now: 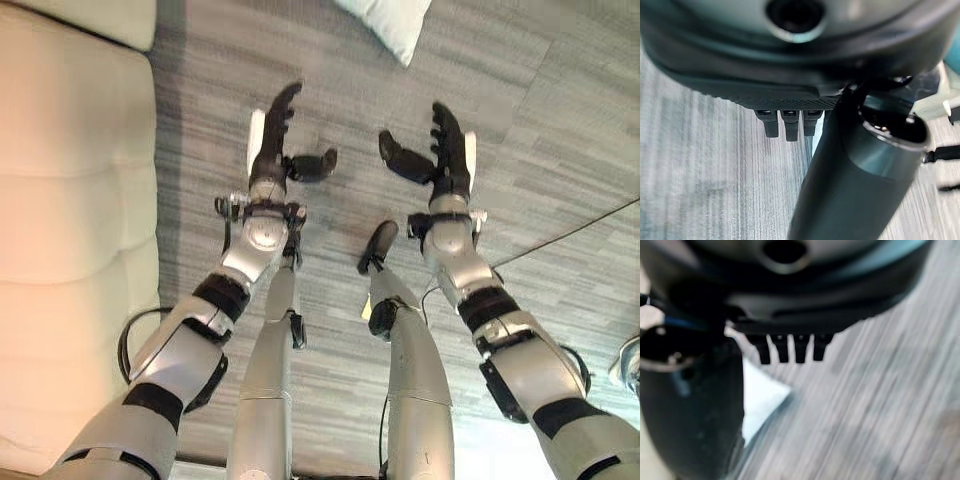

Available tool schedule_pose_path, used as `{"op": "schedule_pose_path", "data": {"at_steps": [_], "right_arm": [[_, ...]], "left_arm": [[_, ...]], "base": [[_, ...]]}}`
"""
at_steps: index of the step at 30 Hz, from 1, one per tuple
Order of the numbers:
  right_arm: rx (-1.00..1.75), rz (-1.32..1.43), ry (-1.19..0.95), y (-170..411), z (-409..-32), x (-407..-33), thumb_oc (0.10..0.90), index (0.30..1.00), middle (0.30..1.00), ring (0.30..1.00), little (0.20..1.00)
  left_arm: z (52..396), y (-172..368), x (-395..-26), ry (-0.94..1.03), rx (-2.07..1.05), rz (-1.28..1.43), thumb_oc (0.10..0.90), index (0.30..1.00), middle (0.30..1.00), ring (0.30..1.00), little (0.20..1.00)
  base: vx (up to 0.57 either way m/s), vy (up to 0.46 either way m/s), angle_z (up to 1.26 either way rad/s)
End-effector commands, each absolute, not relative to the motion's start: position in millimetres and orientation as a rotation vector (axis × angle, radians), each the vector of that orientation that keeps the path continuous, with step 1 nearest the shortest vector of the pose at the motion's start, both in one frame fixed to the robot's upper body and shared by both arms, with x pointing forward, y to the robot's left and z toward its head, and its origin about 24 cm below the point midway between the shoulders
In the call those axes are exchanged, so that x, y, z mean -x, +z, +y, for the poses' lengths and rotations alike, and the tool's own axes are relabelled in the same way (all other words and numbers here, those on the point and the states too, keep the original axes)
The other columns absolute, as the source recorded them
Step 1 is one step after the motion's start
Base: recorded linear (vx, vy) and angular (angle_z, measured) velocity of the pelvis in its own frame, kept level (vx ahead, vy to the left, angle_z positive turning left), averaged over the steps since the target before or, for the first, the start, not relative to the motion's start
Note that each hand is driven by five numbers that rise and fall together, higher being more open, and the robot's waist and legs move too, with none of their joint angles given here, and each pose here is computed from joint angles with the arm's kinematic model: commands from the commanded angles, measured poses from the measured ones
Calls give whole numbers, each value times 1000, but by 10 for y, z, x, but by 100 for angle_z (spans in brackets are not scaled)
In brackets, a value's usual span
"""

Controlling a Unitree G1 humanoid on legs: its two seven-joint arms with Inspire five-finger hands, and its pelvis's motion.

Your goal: Pick up all the scattered cushions and arrange them neatly on the sofa.

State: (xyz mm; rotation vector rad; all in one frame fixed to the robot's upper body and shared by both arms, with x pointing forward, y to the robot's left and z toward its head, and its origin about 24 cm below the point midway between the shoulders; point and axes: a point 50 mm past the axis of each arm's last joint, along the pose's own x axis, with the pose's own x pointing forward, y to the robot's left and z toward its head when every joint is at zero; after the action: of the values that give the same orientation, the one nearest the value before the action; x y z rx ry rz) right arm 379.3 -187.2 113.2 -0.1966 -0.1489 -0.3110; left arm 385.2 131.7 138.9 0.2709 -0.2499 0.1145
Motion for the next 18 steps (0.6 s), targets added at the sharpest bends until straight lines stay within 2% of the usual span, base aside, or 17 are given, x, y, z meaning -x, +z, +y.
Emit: {"op": "schedule_pose_path", "data": {"at_steps": [1,5,7,10,12,13,16,17,18], "right_arm": [[196,-81,-341,803,-2109,-3585,800,900,900,900,900],[197,86,-365,307,-2251,-3296,800,900,900,900,900],[197,89,-365,298,-2251,-3288,800,900,900,900,900],[166,395,-405,-486,-2436,-2599,800,900,900,900,900],[167,496,-418,-691,-2501,-2359,800,900,900,900,900],[167,497,-418,-693,-2501,-2354,800,900,900,900,900],[181,637,-427,-954,-2548,-1997,800,900,900,900,900],[181,637,-427,-954,-2548,-1996,800,900,900,900,900],[177,703,-440,-1060,-2566,-1837,800,900,900,900,900]], "left_arm": [[1237,1193,-3739,68,-223,-241,800,900,900,900,900],[1353,761,-3567,77,-191,-101,800,900,900,900,900],[1353,751,-3561,76,-192,-99,800,900,900,900,900],[1687,-79,-3031,153,-127,187,800,900,900,900,900],[1808,-317,-2820,196,-95,283,800,900,900,900,900],[1808,-321,-2816,196,-95,284,800,900,900,900,900],[2000,-707,-2416,262,-69,457,800,900,900,900,900],[2000,-708,-2415,262,-69,457,800,900,900,900,900],[2083,-863,-2225,290,-76,538,800,900,900,900,900]], "base": [[61,10,1],[31,-8,0],[26,-8,0],[172,-37,-1],[136,-19,10],[91,-15,19],[72,-7,8],[69,40,13],[73,15,15]]}}
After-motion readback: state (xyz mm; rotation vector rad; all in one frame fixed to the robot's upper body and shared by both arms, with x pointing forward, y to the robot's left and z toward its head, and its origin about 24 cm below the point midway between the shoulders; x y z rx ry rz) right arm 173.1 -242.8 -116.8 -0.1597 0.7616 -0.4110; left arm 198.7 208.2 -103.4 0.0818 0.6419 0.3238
